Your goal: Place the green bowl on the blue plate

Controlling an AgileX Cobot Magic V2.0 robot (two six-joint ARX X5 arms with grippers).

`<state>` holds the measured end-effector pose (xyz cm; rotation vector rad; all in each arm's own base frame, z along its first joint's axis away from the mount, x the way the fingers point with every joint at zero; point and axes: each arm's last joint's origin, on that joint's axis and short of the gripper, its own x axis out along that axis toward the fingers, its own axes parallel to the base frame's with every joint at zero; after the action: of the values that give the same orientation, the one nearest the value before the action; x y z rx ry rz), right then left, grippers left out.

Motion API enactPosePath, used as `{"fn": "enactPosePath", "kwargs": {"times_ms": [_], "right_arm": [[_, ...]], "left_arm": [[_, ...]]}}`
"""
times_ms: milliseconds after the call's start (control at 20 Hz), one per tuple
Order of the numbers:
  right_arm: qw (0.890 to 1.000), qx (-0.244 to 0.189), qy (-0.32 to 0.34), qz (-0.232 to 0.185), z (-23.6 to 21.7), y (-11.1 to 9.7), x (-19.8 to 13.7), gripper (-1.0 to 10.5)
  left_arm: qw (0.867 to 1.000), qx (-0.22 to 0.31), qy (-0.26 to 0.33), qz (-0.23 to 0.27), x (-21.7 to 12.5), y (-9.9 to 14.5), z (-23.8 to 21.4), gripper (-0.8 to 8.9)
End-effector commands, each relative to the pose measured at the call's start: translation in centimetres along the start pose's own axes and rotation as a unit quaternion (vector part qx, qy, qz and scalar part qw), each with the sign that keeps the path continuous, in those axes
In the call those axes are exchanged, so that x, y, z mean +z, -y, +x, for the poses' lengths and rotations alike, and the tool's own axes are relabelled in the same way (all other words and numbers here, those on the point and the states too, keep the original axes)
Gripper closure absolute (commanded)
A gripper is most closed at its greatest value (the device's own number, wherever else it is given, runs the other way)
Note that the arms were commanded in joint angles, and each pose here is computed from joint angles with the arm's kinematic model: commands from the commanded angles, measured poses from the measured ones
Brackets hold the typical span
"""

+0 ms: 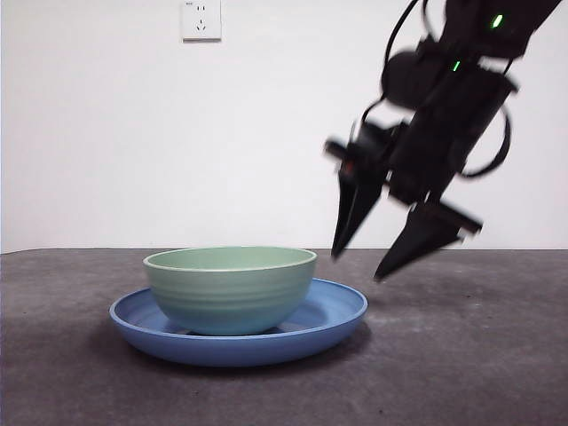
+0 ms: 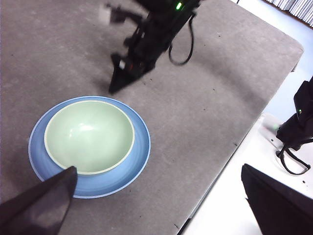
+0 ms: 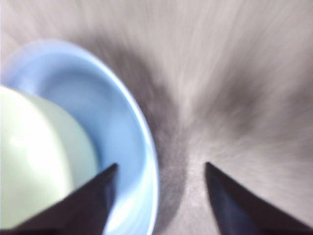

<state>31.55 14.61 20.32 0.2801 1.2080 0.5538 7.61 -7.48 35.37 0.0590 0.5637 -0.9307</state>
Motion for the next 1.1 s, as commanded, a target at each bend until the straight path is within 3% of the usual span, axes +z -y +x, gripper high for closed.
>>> {"fn": "enactPosePath", "kwargs": {"times_ms": [50, 250, 500, 850, 1100], "right_arm": [[0.999, 0.008, 0.037, -0.024, -3.4, -1.3, 0.5, 5.4], [0.995, -0.005, 0.070, -0.077, -9.6, -3.5, -1.7, 4.3], [0.982, -0.077, 0.116, -0.125, -16.3, -5.5, -6.2, 3.6], [0.969, -0.046, 0.175, -0.168, -21.6, -6.9, -11.7, 3.2], [0.955, -0.022, 0.214, -0.203, -24.2, -6.8, -15.8, 3.2]], "left_arm": [[1.000, -0.004, 0.007, 0.008, 0.3, 0.1, -0.1, 2.15], [1.000, -0.004, 0.008, 0.008, 0.3, 0.1, -0.1, 2.15], [1.000, -0.004, 0.008, 0.008, 0.3, 0.1, -0.1, 2.15], [1.000, -0.004, 0.008, 0.008, 0.3, 0.1, -0.1, 2.15], [1.000, -0.004, 0.008, 0.008, 0.3, 0.1, -0.1, 2.15]]}}
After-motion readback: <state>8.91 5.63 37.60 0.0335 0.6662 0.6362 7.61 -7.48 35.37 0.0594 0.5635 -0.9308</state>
